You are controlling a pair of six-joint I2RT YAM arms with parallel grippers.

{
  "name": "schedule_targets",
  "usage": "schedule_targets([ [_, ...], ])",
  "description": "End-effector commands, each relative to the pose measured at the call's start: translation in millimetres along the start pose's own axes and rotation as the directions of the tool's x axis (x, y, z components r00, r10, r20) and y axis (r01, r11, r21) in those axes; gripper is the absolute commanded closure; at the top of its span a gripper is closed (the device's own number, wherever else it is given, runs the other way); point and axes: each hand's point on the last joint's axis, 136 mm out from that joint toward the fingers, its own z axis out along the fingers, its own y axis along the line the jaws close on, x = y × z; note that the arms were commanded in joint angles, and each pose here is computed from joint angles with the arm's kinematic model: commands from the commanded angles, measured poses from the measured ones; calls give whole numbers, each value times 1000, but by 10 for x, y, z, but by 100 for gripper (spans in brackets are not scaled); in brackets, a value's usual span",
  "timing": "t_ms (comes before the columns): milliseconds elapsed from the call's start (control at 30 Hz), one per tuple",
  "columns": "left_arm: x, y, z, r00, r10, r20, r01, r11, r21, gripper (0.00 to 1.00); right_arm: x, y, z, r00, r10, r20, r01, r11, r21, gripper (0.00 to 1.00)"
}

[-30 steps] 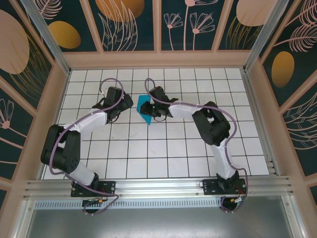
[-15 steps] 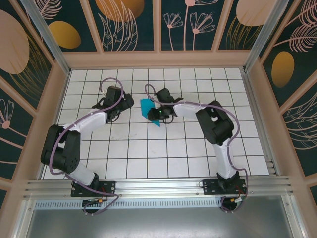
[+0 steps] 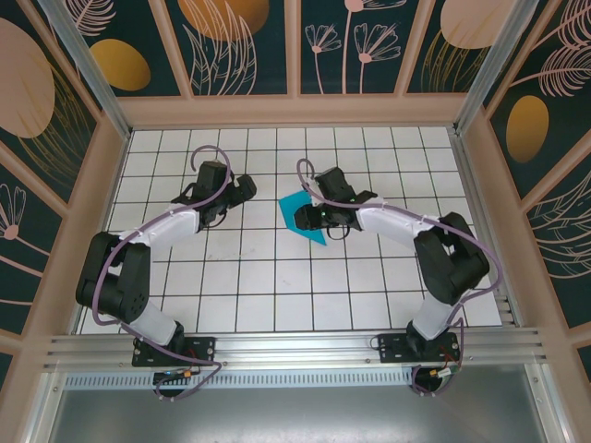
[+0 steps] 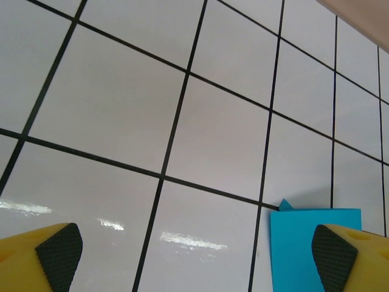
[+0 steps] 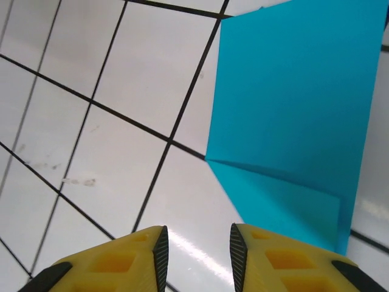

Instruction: Fold a paper plane with a square sheet of paper (pick it up from the middle)

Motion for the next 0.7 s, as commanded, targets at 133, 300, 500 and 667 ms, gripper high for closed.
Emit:
schedule_targets([
  [133, 22, -207, 4, 999, -23, -29, 27, 991, 128, 2, 221, -209, 45, 968, 249, 10, -249, 966, 67, 68],
  [300, 133, -354, -4, 996, -48, -71, 63, 970, 235, 4, -52, -232, 74, 946, 309, 94, -314, 949, 33, 69],
  [500, 325, -445, 39, 978, -127, -168, 174, 936, 305, 7, -182, -403, 167, 892, 425, 152, -431, 902, 11, 70],
  [667, 526, -543, 98, 947, -191, -260, 274, 902, 334, 12, -184, -435, 291, 890, 446, 98, -445, 895, -32, 70],
])
